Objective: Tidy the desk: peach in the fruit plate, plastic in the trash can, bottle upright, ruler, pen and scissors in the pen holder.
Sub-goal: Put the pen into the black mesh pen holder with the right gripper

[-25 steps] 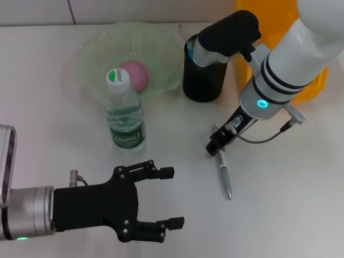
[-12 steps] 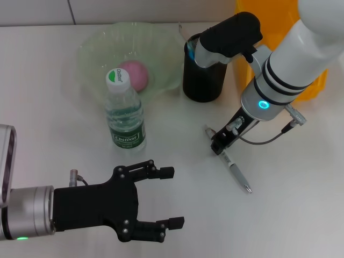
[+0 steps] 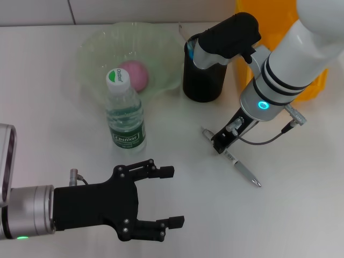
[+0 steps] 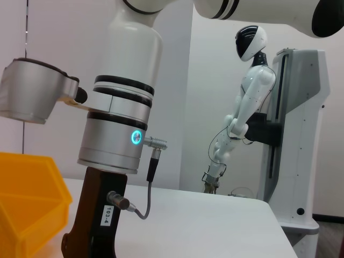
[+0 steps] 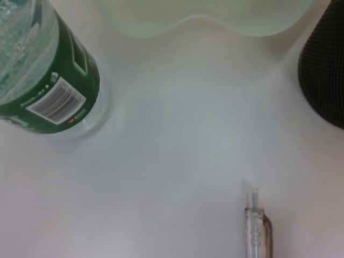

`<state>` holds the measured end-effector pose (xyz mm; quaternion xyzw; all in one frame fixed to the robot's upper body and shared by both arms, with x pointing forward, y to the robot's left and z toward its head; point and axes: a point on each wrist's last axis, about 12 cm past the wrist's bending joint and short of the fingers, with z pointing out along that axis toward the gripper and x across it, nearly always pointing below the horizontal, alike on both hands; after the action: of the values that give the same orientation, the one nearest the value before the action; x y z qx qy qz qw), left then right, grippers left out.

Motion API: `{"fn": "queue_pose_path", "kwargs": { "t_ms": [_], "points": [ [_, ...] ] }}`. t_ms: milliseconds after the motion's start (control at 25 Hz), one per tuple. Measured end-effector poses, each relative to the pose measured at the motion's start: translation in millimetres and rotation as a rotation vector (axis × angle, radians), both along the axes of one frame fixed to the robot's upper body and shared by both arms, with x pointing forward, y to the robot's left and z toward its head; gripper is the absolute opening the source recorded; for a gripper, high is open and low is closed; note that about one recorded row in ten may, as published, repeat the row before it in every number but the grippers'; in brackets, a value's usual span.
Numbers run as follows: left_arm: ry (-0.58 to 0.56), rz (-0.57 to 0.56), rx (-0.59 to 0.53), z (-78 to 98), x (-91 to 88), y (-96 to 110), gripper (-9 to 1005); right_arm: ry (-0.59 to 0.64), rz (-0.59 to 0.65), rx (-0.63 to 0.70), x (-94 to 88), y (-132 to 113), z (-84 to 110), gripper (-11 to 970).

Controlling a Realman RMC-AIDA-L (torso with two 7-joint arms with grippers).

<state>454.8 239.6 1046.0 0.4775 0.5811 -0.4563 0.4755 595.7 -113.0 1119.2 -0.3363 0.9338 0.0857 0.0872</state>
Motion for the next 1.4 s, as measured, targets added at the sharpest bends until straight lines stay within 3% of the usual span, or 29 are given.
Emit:
{"fn": "queue_pose_path", "kwargs": {
  "t_ms": [280,440,600,720,880,1040,1240,1400],
  "points": [
    [0.000,0.000,0.000,0.0,0.0,0,873,-0.037,0.001,0.040,0.5,-1,11.6,120],
    [0.001,0.001,-0.001,-0.2,-0.5,0,873,-0.113,-0.030,0.146,5.1,-13,36.4,120],
    [0.002,0.006,-0.003,-0.2,-1.1,1,873,-0.320,-0.081,0.348,10.6,-36,72.9,120],
    [0.001,0.010,-0.006,0.1,-1.1,2,873,-0.544,-0.081,0.534,8.4,-55,87.1,120],
    [0.001,0.011,-0.007,0.2,-1.3,2,873,-0.804,-0.093,0.721,4.8,-78,78.8,119],
    [0.001,0.014,-0.004,-0.2,-1.0,2,873,-0.935,-0.095,0.868,5.6,-89,50.9,119],
    [-0.001,0.012,-0.004,0.1,0.1,1,873,-1.182,0.003,0.948,1.5,-94,18.2,119],
    [0.001,0.011,-0.006,0.1,-0.4,1,873,-1.305,0.047,0.882,-0.1,-96,-3.7,119]
  ]
}}
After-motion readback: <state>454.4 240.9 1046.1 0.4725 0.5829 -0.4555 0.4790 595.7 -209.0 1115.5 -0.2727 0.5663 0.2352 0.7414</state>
